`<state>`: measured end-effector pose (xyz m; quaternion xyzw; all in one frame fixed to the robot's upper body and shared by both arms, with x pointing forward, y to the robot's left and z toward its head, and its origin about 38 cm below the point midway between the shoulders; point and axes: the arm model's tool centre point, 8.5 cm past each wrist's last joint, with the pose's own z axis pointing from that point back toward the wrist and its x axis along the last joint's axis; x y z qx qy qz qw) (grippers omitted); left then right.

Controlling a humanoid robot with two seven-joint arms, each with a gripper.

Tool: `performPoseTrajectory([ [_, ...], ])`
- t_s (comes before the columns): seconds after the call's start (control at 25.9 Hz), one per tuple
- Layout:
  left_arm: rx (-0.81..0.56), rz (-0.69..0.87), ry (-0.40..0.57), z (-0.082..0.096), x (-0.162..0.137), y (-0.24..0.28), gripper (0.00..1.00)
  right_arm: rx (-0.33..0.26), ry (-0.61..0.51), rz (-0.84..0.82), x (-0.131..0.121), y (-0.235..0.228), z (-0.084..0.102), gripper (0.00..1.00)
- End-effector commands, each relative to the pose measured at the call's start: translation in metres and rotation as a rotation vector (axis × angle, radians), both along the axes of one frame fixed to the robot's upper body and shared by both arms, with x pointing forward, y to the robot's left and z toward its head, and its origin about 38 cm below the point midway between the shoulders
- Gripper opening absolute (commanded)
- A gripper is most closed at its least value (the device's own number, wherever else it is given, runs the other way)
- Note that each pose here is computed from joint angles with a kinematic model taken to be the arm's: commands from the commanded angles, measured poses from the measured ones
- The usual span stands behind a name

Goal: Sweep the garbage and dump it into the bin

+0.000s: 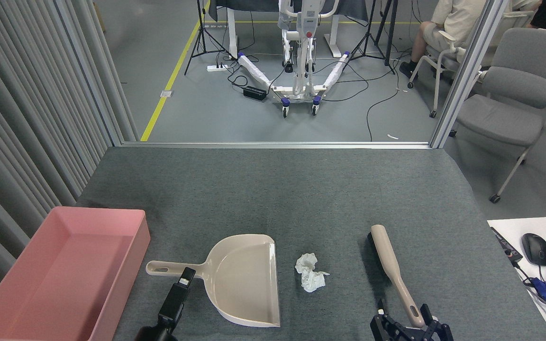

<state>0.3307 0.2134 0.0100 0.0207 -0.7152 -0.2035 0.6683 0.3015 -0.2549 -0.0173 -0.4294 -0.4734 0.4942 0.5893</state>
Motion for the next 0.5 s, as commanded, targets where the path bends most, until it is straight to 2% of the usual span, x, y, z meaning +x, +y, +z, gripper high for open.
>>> performPoseTrajectory([
  [0.0,0.016,0.017,0.02,-0.007,0.007,0.005,0.99,0.0,-0.006,0.006,0.003,0.002,0.001,0.96],
  [0.23,0.039,0.099,0.038,-0.014,0.016,0.014,0.99,-0.001,-0.003,0.006,0.002,0.002,-0.002,0.87],
  [0.46,0.055,0.152,0.044,-0.016,0.02,0.021,0.99,-0.002,-0.007,0.002,0.003,0.001,-0.001,0.87],
])
